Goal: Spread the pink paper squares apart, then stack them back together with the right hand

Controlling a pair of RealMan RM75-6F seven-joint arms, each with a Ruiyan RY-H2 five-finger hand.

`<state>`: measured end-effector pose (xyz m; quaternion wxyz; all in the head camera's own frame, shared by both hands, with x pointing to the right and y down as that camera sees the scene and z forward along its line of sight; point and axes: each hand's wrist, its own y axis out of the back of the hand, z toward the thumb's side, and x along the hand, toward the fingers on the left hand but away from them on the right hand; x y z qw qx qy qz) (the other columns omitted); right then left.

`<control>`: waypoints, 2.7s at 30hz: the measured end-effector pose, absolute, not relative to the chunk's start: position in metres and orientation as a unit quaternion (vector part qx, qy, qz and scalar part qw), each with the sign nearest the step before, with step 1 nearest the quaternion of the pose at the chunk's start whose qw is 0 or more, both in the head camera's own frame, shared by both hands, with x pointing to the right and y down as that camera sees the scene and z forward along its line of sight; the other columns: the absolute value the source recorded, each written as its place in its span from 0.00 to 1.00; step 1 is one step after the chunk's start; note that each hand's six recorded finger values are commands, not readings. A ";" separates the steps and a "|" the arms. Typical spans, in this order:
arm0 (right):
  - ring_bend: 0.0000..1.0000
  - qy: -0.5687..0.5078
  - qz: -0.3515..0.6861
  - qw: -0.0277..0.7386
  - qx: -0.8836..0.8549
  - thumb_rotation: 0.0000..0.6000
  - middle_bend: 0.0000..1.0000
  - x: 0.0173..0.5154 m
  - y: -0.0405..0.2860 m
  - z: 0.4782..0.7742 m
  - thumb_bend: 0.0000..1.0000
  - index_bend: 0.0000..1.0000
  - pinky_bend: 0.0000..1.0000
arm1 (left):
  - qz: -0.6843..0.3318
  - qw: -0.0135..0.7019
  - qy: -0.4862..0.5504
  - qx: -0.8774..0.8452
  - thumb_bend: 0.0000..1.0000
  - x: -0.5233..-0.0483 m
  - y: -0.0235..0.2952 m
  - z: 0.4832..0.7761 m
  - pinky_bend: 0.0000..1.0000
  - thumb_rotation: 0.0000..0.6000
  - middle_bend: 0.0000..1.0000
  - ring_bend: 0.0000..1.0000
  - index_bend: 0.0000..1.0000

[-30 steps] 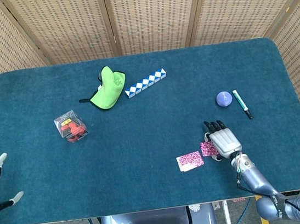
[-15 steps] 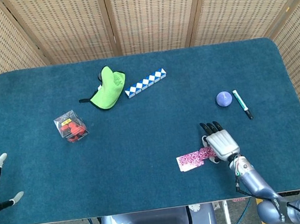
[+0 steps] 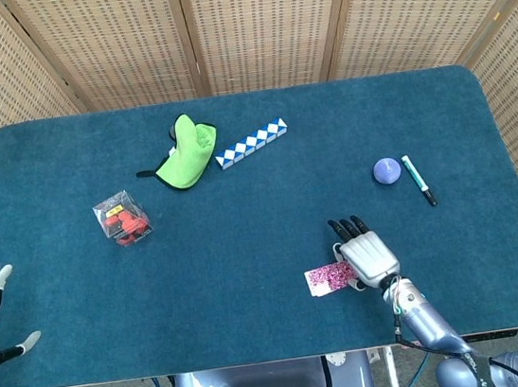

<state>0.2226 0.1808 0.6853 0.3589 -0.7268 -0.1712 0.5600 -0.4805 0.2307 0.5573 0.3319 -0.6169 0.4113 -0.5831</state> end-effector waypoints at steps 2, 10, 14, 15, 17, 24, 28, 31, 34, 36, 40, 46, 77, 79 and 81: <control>0.00 -0.170 0.561 0.358 -0.727 1.00 0.04 0.218 0.182 0.685 0.26 0.47 0.00 | -0.583 0.332 0.411 -0.617 0.00 -0.481 0.231 0.557 0.00 1.00 0.00 0.00 0.00; 0.00 -0.166 0.565 0.360 -0.724 1.00 0.04 0.198 0.186 0.684 0.26 0.47 0.00 | -0.583 0.330 0.411 -0.619 0.00 -0.481 0.231 0.557 0.00 1.00 0.00 0.00 0.00; 0.00 -0.163 0.569 0.362 -0.720 1.00 0.03 0.192 0.188 0.687 0.26 0.47 0.00 | -0.583 0.329 0.411 -0.619 0.00 -0.481 0.231 0.557 0.00 1.00 0.00 0.00 0.00; 0.00 -0.163 0.571 0.360 -0.720 1.00 0.03 0.191 0.188 0.688 0.26 0.47 0.00 | -0.583 0.329 0.411 -0.619 0.00 -0.481 0.231 0.557 0.00 1.00 0.00 0.00 0.00; 0.00 -0.162 0.572 0.359 -0.719 1.00 0.03 0.190 0.189 0.689 0.26 0.47 0.00 | -0.583 0.329 0.411 -0.619 0.00 -0.481 0.231 0.557 0.00 1.00 0.00 0.00 0.00; 0.00 -0.161 0.573 0.358 -0.719 1.00 0.03 0.184 0.191 0.689 0.25 0.47 0.00 | -0.583 0.328 0.411 -0.620 0.00 -0.481 0.231 0.557 0.00 1.00 0.00 0.00 0.00; 0.00 -0.157 0.575 0.359 -0.718 1.00 0.00 0.182 0.192 0.690 0.24 0.44 0.00 | -0.582 0.328 0.411 -0.620 0.00 -0.481 0.231 0.557 0.00 1.00 0.00 0.00 0.00; 0.00 -0.154 0.577 0.359 -0.718 1.00 0.00 0.182 0.192 0.690 0.23 0.42 0.00 | -0.582 0.328 0.411 -0.621 0.00 -0.481 0.231 0.557 0.00 1.00 0.00 0.00 0.00; 0.00 -0.155 0.578 0.358 -0.717 1.00 0.00 0.183 0.192 0.691 0.23 0.41 0.00 | -0.582 0.328 0.411 -0.621 0.00 -0.481 0.231 0.557 0.00 1.00 0.00 0.00 0.00; 0.00 -0.156 0.579 0.357 -0.716 1.00 0.00 0.183 0.191 0.690 0.23 0.41 0.00 | -0.582 0.328 0.411 -0.620 0.00 -0.481 0.231 0.557 0.00 1.00 0.00 0.00 0.00; 0.00 -0.156 0.579 0.356 -0.717 1.00 0.00 0.183 0.191 0.691 0.23 0.39 0.00 | -0.582 0.328 0.411 -0.620 0.00 -0.481 0.231 0.557 0.00 1.00 0.00 0.00 0.00; 0.00 -0.155 0.579 0.356 -0.716 1.00 0.00 0.183 0.192 0.691 0.23 0.38 0.00 | -0.582 0.328 0.411 -0.620 0.00 -0.481 0.231 0.557 0.00 1.00 0.00 0.00 0.00; 0.00 -0.161 0.572 0.349 -0.724 1.00 0.00 0.179 0.193 0.686 0.21 0.30 0.00 | -0.581 0.327 0.411 -0.621 0.00 -0.481 0.231 0.557 0.00 1.00 0.00 0.00 0.00; 0.00 -0.169 0.565 0.353 -0.727 1.00 0.00 0.180 0.190 0.679 0.21 0.29 0.00 | -0.581 0.326 0.412 -0.622 0.00 -0.481 0.231 0.557 0.00 1.00 0.00 0.00 0.00; 0.00 -0.180 0.556 0.359 -0.728 1.00 0.00 0.182 0.185 0.670 0.21 0.28 0.00 | -0.580 0.324 0.413 -0.623 0.00 -0.481 0.231 0.557 0.00 1.00 0.00 0.00 0.00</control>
